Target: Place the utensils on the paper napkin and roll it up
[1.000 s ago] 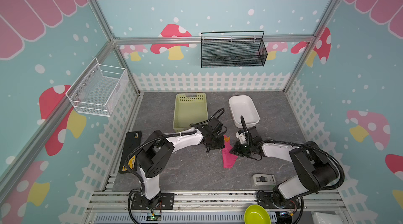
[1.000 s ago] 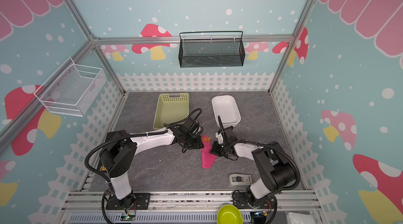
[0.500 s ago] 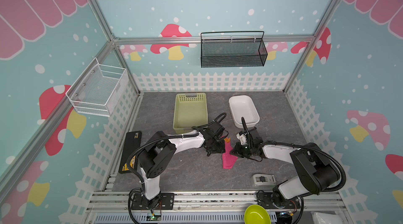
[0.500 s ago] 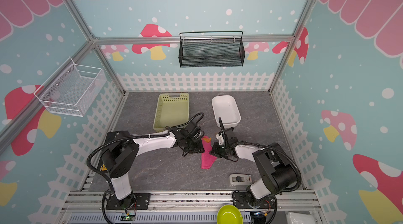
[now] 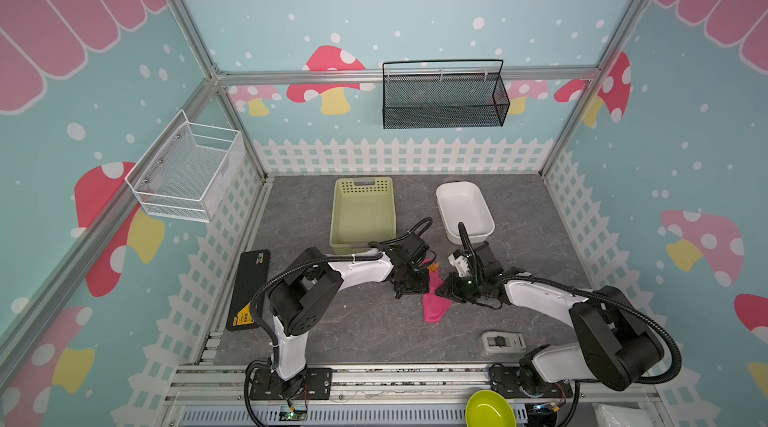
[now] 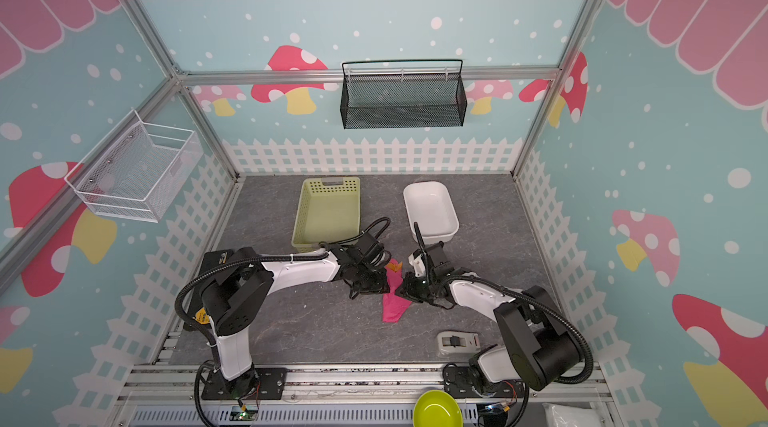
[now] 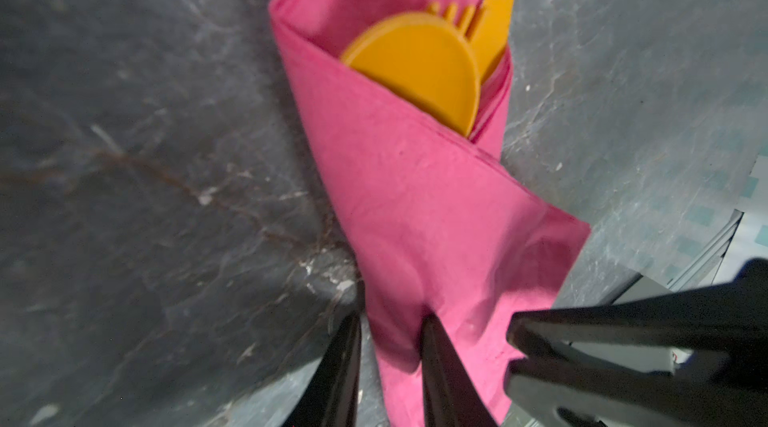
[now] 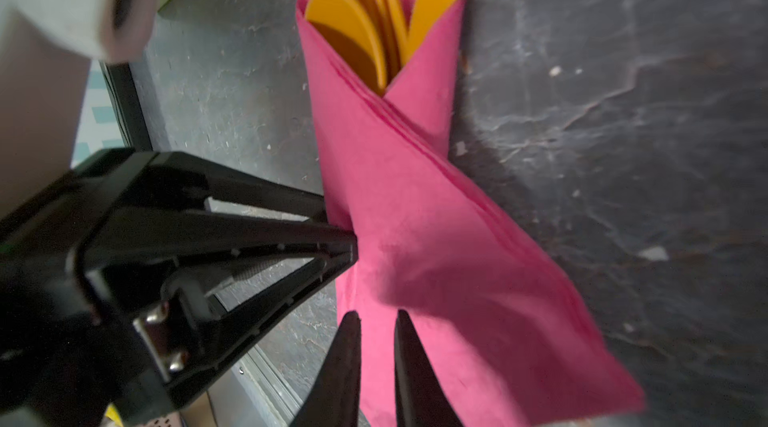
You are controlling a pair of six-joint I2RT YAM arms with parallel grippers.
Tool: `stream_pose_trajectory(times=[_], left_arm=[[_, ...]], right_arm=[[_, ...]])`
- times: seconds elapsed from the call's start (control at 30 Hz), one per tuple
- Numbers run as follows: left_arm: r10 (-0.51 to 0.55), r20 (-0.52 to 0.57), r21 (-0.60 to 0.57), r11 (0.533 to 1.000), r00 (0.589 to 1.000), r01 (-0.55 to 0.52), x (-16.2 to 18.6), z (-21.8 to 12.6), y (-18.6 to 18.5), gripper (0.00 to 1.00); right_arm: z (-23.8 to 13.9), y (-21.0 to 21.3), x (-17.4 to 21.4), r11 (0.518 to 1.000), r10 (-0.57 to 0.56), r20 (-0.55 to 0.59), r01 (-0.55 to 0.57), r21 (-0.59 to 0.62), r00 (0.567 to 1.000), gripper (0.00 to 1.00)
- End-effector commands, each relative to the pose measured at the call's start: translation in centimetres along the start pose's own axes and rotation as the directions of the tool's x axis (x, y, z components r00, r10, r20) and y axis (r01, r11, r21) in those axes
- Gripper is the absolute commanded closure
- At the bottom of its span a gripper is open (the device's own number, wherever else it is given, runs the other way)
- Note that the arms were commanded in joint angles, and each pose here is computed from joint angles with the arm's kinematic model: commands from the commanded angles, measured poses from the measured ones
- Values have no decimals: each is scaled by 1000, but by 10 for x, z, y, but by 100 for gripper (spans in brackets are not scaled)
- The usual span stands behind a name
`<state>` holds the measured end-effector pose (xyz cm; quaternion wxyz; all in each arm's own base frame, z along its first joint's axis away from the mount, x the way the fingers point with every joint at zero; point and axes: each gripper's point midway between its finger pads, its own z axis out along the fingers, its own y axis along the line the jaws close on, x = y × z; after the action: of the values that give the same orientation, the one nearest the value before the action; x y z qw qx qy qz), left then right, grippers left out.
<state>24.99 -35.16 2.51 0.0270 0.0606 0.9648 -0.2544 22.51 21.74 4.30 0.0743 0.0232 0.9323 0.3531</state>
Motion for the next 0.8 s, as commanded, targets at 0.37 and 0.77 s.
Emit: stream_pose_trajectory(times=[0.37, 0.77], left_arm=[[-27, -28, -37, 999, 999, 26, 5, 13, 10, 71], [-30, -28, -37, 999, 999, 29, 5, 13, 10, 71]], right_arm=[[16, -12, 24, 995, 5, -81, 3, 101, 997, 63], [30, -25, 30, 994, 28, -93, -18, 107, 995, 74]])
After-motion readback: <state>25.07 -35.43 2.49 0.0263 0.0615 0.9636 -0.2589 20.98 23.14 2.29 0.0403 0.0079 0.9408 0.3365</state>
